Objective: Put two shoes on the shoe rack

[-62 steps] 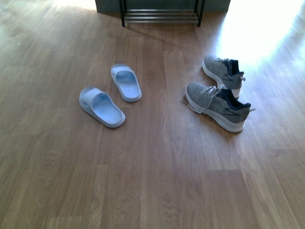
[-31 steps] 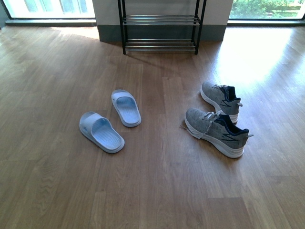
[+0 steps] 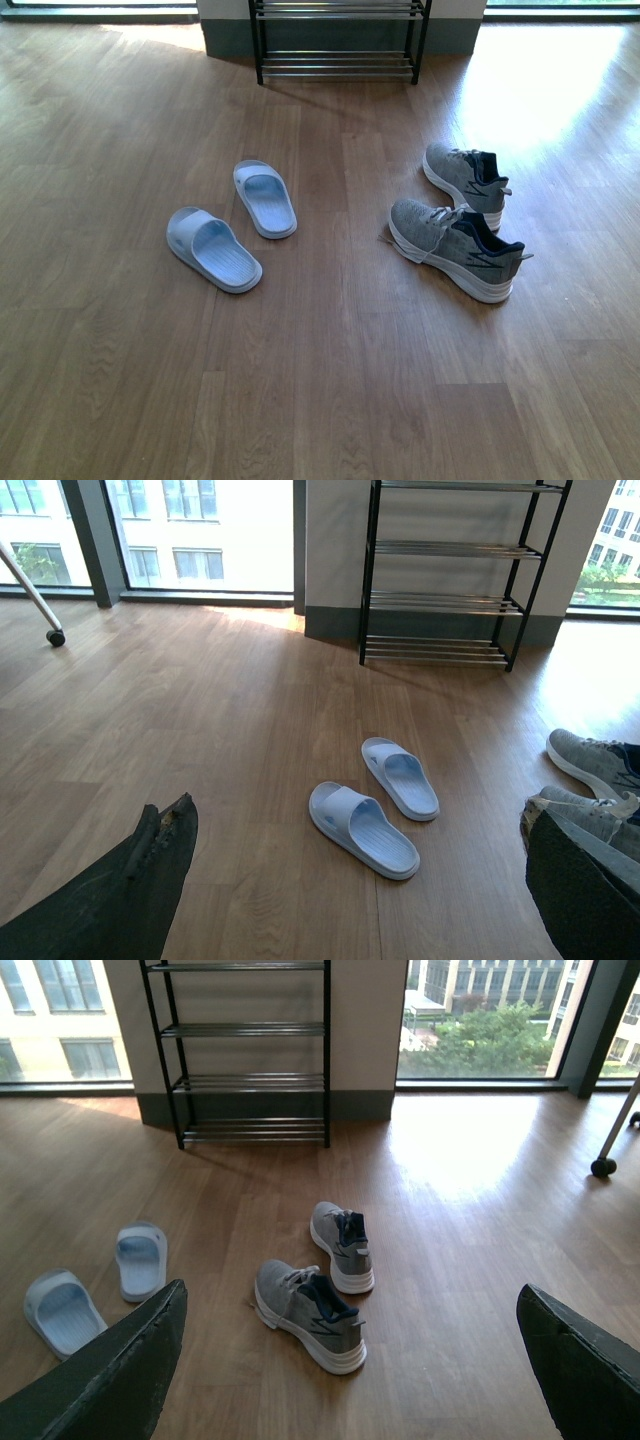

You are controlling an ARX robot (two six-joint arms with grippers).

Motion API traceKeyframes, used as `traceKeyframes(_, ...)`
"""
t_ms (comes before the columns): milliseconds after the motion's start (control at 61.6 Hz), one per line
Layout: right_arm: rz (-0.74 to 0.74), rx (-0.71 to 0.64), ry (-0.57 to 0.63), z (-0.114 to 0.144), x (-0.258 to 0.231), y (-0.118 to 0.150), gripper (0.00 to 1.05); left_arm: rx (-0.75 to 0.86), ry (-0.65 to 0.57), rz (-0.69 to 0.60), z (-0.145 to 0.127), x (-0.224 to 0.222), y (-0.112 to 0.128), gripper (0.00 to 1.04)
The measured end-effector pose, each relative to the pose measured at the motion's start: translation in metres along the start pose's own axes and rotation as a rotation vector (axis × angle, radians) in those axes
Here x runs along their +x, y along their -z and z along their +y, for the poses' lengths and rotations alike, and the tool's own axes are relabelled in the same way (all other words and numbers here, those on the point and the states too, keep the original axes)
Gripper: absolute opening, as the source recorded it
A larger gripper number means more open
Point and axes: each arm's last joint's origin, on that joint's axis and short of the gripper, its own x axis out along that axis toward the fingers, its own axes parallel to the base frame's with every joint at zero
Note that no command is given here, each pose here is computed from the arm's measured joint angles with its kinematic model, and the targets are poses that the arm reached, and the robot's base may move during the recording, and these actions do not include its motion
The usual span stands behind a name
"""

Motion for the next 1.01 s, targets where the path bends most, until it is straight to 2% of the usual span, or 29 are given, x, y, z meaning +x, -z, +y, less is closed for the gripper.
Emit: traceKeyframes(1006, 0.000, 0.000, 0.000, 0.0000, 0.0000, 0.0000, 0.96, 0.000, -0.001, 0.000, 0.0000, 0.0000, 0.0000, 0.95)
